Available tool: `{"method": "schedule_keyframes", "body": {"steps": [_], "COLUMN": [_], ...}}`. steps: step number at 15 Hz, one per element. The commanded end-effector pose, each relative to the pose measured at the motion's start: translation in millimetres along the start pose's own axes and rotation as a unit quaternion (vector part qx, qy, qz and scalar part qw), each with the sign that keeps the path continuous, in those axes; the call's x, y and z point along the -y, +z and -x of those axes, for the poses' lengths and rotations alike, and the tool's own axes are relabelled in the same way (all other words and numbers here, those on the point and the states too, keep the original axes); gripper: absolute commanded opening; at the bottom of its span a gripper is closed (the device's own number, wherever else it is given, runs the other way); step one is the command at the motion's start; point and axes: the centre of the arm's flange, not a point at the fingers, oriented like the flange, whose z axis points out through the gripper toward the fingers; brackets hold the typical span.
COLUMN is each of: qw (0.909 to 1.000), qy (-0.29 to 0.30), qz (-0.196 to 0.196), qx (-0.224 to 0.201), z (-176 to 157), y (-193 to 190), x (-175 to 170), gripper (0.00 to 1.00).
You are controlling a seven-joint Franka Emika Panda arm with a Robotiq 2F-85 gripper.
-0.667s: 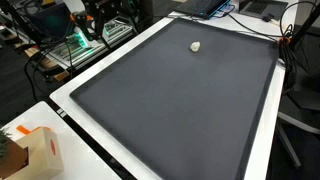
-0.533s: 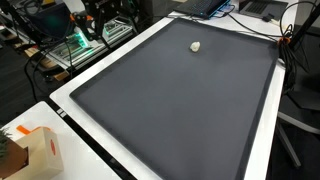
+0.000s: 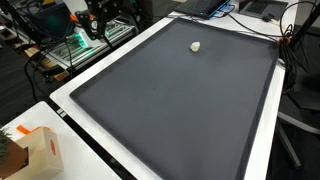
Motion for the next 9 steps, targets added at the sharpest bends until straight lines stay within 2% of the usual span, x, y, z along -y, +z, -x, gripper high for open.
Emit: {"method": "schedule_keyframes", "body": {"steps": [1,6,9], "qw": [0.9987,0.9934,0.9911], "qy": [-0.043,-0.081,-0.061], "qz": [-0.025,-0.072,-0.101], "qx": [0.01,0.037,0.061], "z": [-22.5,-50.0,-61.6], "y": [13.2,42.5,63.2], "x": [34.8,113.0,147.3], "gripper": [1.0,1.0,1.0]}}
